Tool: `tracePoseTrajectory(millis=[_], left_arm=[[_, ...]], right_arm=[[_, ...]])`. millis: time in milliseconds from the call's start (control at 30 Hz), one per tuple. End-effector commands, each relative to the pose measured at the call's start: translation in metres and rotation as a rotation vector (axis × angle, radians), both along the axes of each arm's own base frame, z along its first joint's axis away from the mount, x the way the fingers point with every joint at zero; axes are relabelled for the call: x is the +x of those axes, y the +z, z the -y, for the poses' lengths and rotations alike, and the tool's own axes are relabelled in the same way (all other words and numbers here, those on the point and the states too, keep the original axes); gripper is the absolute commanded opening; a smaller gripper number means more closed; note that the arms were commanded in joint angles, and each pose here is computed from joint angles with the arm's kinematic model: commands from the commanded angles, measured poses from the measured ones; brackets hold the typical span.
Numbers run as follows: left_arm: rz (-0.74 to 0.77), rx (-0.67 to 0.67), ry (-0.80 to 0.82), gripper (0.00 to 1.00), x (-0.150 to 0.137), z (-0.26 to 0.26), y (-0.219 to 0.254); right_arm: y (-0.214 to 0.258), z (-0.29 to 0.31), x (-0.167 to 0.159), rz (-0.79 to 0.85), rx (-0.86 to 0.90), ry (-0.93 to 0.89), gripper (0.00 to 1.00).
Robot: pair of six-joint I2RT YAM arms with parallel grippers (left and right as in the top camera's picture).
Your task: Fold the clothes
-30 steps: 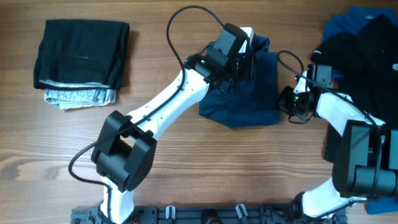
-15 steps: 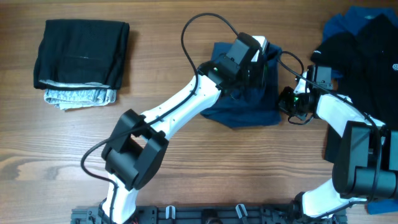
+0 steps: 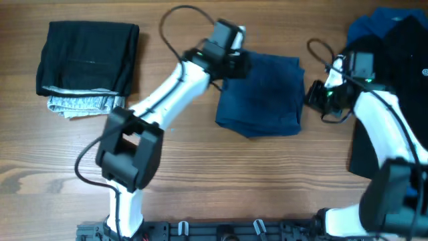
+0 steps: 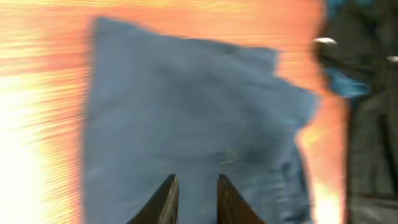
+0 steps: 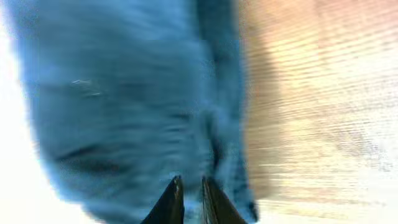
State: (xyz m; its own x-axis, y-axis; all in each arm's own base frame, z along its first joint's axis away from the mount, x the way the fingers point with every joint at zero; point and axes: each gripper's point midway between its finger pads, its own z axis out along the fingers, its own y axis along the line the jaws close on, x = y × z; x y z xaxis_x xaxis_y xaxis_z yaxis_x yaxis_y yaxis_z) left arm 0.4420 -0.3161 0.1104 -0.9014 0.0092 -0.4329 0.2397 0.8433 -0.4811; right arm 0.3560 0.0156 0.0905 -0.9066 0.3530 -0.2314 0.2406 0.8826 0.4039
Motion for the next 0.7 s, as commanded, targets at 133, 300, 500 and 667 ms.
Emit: tracePoseTrajectory(millis=[133,300,500,667], left_arm=[[-0.005,0.097,-0.041,0.18,-0.002,-0.02,-0.024],[-0.097,0.146,-0.077,0.19,-0.015,-0.006,-0.084],[-0.094,0.161,-0.08,0.13,-0.014,-0.005,-0.094],[0.111,0.052,-0.047,0.04,0.009,-0.004,0.017]], right_arm=[[-0.005,-0.056,-0.03,-0.002,0.15,0.254,0.04],[-0.086,-0.045,-0.06,-0.124,0.098,0.135,0.04],[-0.133,-0.026,-0.088,-0.258,0.021,-0.042,0.04],[-0.12,-0.034,-0.079,-0.247,0.068,-0.022,0.04]])
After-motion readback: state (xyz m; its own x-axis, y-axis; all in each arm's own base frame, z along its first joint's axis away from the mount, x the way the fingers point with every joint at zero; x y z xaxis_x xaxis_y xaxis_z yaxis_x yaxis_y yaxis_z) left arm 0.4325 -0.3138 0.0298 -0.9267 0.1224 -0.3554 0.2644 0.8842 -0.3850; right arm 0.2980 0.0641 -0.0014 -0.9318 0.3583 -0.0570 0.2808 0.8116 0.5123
